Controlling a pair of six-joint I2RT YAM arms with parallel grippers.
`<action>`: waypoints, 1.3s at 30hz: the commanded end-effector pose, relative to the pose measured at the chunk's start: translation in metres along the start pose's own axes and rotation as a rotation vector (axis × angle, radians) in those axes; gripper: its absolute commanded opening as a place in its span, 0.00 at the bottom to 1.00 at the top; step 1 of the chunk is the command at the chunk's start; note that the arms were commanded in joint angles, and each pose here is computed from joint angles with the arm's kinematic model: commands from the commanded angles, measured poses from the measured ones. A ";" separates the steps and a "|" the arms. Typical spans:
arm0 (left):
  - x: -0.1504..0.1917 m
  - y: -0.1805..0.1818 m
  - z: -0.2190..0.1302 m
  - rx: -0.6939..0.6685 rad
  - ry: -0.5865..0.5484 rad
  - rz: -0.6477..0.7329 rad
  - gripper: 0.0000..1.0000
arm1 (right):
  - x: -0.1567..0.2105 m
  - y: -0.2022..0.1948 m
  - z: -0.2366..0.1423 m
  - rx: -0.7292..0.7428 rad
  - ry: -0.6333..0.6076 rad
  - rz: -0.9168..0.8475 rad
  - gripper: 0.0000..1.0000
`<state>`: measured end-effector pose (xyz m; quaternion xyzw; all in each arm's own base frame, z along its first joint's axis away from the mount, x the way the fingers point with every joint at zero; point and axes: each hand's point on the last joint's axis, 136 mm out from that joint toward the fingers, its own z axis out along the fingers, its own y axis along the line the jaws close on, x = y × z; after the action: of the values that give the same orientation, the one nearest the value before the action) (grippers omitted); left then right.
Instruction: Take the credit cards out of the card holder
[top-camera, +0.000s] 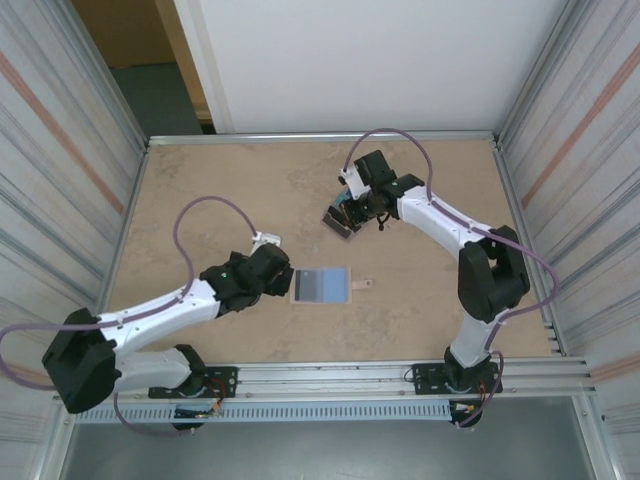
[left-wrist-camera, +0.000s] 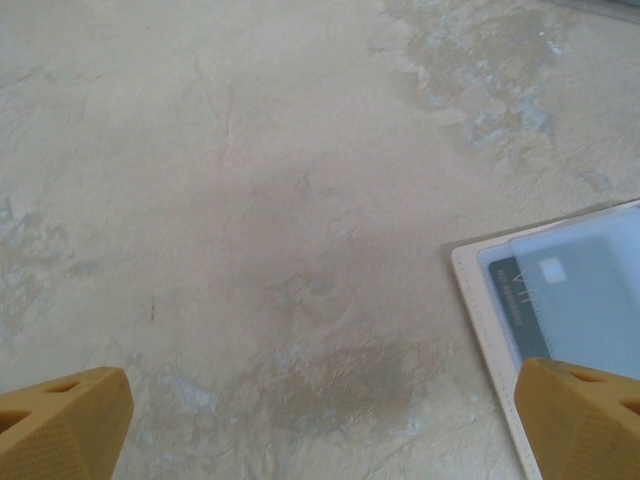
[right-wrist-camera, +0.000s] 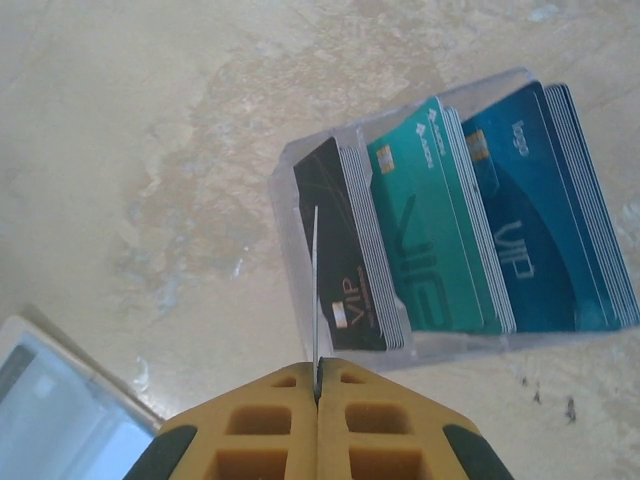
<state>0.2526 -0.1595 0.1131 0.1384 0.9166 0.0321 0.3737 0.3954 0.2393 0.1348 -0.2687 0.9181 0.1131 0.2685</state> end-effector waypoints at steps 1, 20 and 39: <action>0.007 0.006 -0.003 0.029 -0.005 -0.087 0.99 | -0.012 -0.006 0.004 0.005 -0.003 -0.069 0.00; 0.013 0.015 -0.003 0.053 -0.006 -0.161 0.99 | -0.013 -0.011 0.036 -0.038 0.073 -0.117 0.00; 0.011 0.013 0.000 0.065 -0.002 -0.170 0.99 | -0.004 -0.010 0.049 -0.048 0.124 -0.111 0.19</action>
<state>0.2452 -0.1452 0.1082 0.0863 0.9252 -0.0241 0.3689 0.4217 0.2507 0.0931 -0.3278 0.9140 0.1091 0.2126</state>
